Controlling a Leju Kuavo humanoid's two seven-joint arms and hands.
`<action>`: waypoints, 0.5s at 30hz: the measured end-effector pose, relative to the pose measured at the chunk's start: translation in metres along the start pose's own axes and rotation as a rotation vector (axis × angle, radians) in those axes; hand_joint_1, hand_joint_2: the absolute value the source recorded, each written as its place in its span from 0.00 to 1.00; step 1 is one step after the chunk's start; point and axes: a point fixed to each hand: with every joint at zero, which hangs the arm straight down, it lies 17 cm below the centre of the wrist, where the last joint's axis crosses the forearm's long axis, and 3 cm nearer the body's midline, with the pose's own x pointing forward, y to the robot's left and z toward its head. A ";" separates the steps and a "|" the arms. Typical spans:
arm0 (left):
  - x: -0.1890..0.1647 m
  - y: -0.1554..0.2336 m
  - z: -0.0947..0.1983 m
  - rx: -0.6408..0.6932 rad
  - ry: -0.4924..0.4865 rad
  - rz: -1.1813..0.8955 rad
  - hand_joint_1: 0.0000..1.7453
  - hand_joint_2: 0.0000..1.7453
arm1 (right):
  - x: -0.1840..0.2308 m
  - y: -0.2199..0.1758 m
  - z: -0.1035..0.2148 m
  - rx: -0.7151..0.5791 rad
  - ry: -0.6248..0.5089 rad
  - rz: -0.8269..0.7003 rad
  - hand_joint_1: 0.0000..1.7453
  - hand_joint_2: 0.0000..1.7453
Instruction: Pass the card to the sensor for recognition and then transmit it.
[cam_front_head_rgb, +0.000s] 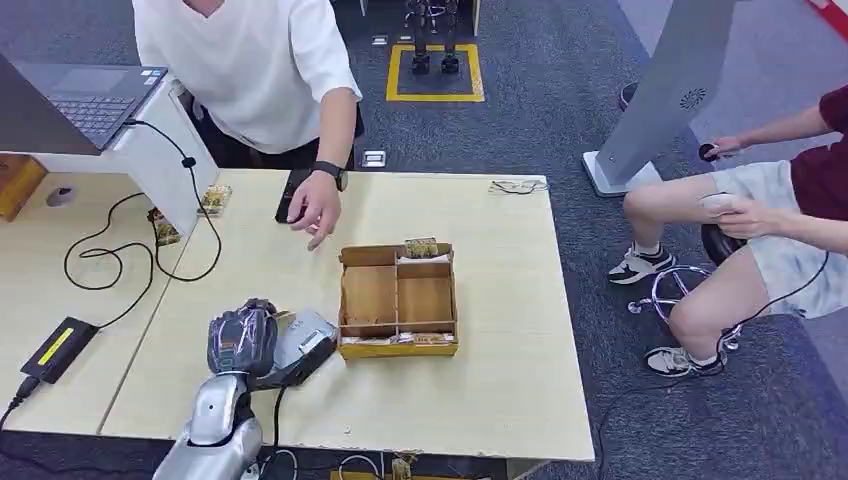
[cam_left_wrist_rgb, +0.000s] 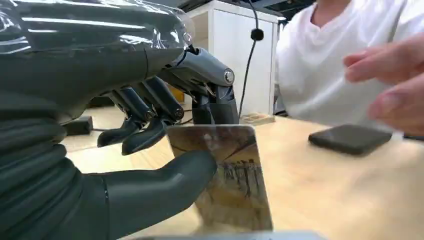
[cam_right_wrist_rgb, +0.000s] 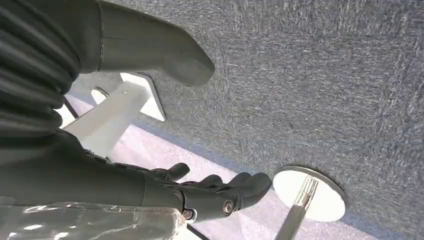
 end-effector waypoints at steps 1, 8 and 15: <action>0.003 0.006 -0.001 0.025 -0.006 0.028 1.00 1.00 | 0.000 0.000 0.000 -0.001 -0.002 0.000 0.00 1.00; 0.041 0.061 -0.012 0.192 -0.111 0.163 1.00 1.00 | 0.000 0.000 0.001 -0.002 -0.011 0.004 0.00 1.00; 0.053 0.098 -0.019 0.287 -0.146 0.213 1.00 1.00 | 0.000 0.000 0.002 -0.004 -0.019 0.006 0.00 1.00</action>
